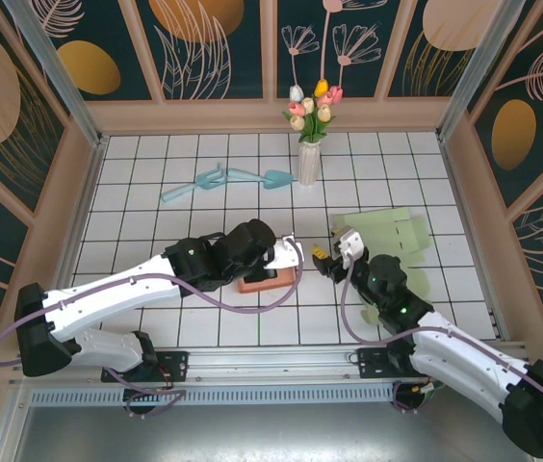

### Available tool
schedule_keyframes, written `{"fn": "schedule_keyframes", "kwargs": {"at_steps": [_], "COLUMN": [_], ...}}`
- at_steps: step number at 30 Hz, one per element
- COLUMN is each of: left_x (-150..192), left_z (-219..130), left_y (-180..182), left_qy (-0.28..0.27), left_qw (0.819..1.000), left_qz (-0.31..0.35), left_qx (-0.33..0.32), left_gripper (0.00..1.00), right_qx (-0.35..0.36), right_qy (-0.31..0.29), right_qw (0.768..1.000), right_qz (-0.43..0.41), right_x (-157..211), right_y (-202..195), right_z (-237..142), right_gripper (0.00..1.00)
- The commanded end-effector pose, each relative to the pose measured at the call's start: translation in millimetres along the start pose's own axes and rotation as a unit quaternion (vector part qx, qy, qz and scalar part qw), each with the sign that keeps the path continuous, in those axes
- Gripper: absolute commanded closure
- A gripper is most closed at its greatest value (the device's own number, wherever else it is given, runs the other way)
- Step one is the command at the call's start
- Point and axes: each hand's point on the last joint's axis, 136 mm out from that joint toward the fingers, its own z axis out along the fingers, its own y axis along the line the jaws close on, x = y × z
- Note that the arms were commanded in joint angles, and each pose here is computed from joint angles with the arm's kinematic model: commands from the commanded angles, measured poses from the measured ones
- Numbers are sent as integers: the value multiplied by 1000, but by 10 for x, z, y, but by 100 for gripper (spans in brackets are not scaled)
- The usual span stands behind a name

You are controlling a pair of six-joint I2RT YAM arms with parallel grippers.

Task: Fold the paper box

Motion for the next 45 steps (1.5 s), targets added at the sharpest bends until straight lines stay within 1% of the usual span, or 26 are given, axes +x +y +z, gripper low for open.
{"fn": "schedule_keyframes", "kwargs": {"at_steps": [1, 2, 3, 6, 9, 11, 13, 15, 28, 34, 40, 44, 45], "left_x": [-88, -94, -99, -94, -32, 1, 14, 12, -9, -58, -53, -135, -162], "left_z": [-116, -138, -157, -195, -207, -218, -233, -248, -120, -127, -109, -166, -188], "left_y": [57, 62, 62, 31, -5, -29, -46, -47, -132, -189, -267, -293, -282], "left_qy": [-35, -41, -47, -59, -62, -65, -68, -72, -79, -92, -92, -116, -123], "left_qw": [999, 999, 999, 998, 998, 998, 998, 997, 997, 995, 995, 992, 991], "left_qz": [7, 7, 6, 5, 7, 8, 7, 5, 6, 2, 3, 2, 2], "left_qx": [-10, -12, -13, -9, -9, -7, -4, -5, 6, 25, 45, 55, 54], "left_gripper": [100, 100, 100, 100, 100, 100, 100, 100, 100, 100, 100, 100, 100], "right_qx": [-35, -62, -68, -115, -168, -174, -178, -199, -298, -298, -319, -348, -356], "right_qy": [-86, -80, -59, -22, -31, -38, -32, -28, -70, -75, -90, -94, -96], "right_qw": [989, 985, 982, 972, 960, 954, 953, 949, 919, 918, 911, 903, 900], "right_qz": [-115, -141, -165, -203, -224, -240, -242, -243, -247, -249, -243, -235, -234], "right_x": [-488, -446, -358, -197, -105, -70, -44, -7, -54, -91, -158, -147, -141], "right_y": [-33, 38, -9, 102, 292, 344, 355, 423, 1029, 1078, 1162, 1244, 1268], "right_z": [17, 44, 87, 198, 200, 212, 248, 261, 239, 268, 234, 184, 166], "right_gripper": [41, 41, 41, 41, 41, 41, 41, 41, 41, 41, 41, 42, 44]}}
